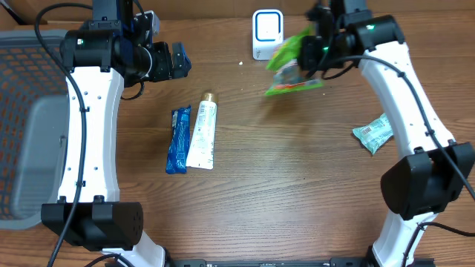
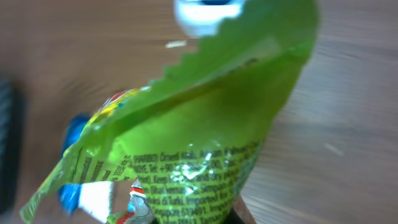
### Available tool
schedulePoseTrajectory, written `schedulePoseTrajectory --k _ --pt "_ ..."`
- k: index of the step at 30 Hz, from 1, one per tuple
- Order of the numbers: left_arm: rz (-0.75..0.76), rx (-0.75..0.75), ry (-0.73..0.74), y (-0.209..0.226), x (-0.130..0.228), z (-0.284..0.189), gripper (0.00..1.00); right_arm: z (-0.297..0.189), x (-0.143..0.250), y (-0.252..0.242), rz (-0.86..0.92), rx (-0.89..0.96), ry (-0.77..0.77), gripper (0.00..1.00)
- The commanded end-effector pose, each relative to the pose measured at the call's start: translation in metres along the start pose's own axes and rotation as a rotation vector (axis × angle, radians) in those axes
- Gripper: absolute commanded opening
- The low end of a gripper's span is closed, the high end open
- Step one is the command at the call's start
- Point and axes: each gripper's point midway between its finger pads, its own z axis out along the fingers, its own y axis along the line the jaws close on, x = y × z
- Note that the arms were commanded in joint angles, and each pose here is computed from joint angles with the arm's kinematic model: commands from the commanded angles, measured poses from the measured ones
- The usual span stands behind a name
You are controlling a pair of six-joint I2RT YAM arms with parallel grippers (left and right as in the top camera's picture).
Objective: Scan the item barcode
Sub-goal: 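Carry the green bag right and drop it beside the wipes pack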
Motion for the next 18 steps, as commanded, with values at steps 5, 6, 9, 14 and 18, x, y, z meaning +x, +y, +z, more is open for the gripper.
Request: schedulePoseTrajectory --k 5,6,9,14,18 --pt "-0.009 0.01 0.009 -0.003 0.001 0.003 1.0 0.014 0.014 -0.179 0.796 0.455 -0.219 0.04" --pt "-0.009 0.01 0.009 -0.003 0.001 0.003 1.0 0.019 0.024 -0.198 0.863 0.468 -0.229 0.04" --pt "-0.009 0.01 0.009 -0.003 0.001 0.003 1.0 0.029 0.054 -0.245 1.02 0.48 -0.234 0.04" --pt "-0.009 0.01 0.009 -0.003 0.001 0.003 1.0 0.023 0.065 -0.271 1.087 0.422 -0.216 0.42" --pt "-0.009 0.01 0.009 -0.003 0.001 0.003 1.0 0.013 0.043 -0.249 0.888 0.238 -0.153 0.9"
